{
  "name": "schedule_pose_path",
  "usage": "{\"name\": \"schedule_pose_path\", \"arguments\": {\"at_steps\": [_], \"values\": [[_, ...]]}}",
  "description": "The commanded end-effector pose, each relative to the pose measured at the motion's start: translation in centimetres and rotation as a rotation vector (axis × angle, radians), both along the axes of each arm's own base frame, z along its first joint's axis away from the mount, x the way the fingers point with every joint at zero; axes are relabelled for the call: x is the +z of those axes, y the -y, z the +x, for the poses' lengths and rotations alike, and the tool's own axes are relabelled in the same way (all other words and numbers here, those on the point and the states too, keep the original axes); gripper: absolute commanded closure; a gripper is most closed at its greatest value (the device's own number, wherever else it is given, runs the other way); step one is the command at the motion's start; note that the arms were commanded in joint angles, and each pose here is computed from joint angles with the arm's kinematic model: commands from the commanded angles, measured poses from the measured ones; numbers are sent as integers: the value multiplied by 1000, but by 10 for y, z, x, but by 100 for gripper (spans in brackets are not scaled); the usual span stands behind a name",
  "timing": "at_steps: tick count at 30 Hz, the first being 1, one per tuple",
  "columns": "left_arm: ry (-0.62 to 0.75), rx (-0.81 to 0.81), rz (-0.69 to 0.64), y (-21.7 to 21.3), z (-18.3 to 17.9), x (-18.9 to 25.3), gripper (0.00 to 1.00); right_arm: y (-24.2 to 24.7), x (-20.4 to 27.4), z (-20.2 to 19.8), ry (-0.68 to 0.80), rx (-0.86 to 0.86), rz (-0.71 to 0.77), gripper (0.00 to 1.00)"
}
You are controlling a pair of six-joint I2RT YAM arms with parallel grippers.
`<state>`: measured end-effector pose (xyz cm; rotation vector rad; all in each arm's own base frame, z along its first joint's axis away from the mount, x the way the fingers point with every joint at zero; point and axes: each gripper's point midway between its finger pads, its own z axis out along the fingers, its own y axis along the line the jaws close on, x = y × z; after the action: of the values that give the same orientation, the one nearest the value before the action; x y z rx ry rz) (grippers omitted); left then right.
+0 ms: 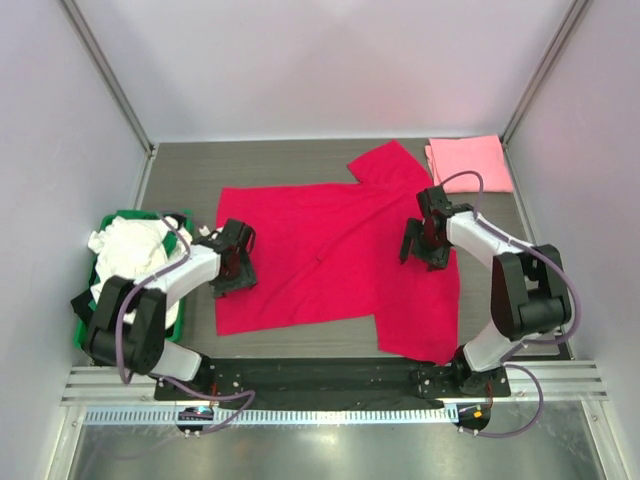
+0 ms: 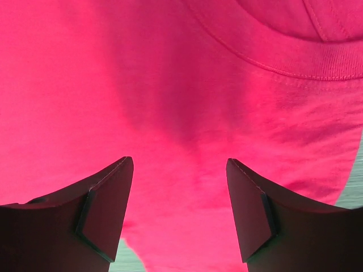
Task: Fold and stack the t-shirts
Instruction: Flatten the tshirt out, then fold the tshirt
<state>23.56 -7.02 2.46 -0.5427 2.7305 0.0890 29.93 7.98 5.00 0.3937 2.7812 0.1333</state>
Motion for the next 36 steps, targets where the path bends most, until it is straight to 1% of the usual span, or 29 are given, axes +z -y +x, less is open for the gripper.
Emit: {"name": "schedule_pose_path", "arguments": {"at_steps": [1,3,4,6,7,9,10,11,13,14,15,16,17,18,19,20,21,22,23,25,26,27,28,30,31,32,34,35,36], "values": [[34,30,64,-4,31,-8,35,5,-4,17,22,-15,-37,27],[5,35,92,-7,36,-14,35,9,-9,23,6,-12,-66,27],[17,44,108,-8,46,-11,36,9,-17,29,-20,-8,-78,27],[-28,54,136,-13,49,-21,36,14,-22,39,-39,2,-111,27],[-20,60,132,-11,61,-18,36,16,-32,47,-68,1,-124,27],[-55,57,137,-13,69,-25,37,20,-38,56,-90,6,-146,27],[-61,57,138,-16,76,-25,37,19,-32,72,-71,4,-144,28],[-55,55,131,-14,90,-15,37,18,-41,75,-97,12,-147,28],[-112,44,152,-18,91,-12,39,15,-28,93,-72,22,-142,29],[-81,42,142,-14,102,1,39,12,-20,98,-55,28,-133,29],[-44,41,128,-12,105,16,39,10,-9,101,-38,30,-124,29],[-16,43,116,-11,105,28,37,9,0,102,-22,29,-116,30],[4,43,106,-11,101,36,36,8,20,102,21,27,-104,29],[16,38,82,-8,97,43,35,7,31,100,44,25,-92,29],[73,42,61,-9,93,67,32,3,36,92,46,27,-68,29],[90,51,52,-9,87,74,32,3,43,88,58,25,-59,28],[83,57,49,-11,73,73,31,3,59,77,87,20,-45,29],[124,65,27,-11,63,87,30,3,65,71,100,8,-35,29],[132,93,9,-12,53,88,30,3,74,64,121,0,-24,28],[95,127,9,-18,24,73,33,6,90,43,170,-29,-2,28],[126,147,-1,-21,16,79,33,7,93,36,188,-66,13,28],[129,183,-10,-22,9,76,33,9,83,22,176,-79,16,28],[99,205,6,-28,-7,61,33,11,101,13,244,-107,36,27],[121,249,-12,-31,-17,56,33,15,93,-7,247,-155,48,26],[112,255,-19,-31,-23,44,33,17,104,-15,291,-171,68,26],[124,260,-33,-30,-25,41,33,16,104,-21,300,-177,83,26],[144,273,-69,-26,-24,31,32,11,94,-38,286,-190,135,26],[154,285,-73,-26,-23,28,30,8,102,-45,326,-193,169,26],[165,294,-77,-27,-23,27,29,0,94,-55,303,-182,219,25]]}}
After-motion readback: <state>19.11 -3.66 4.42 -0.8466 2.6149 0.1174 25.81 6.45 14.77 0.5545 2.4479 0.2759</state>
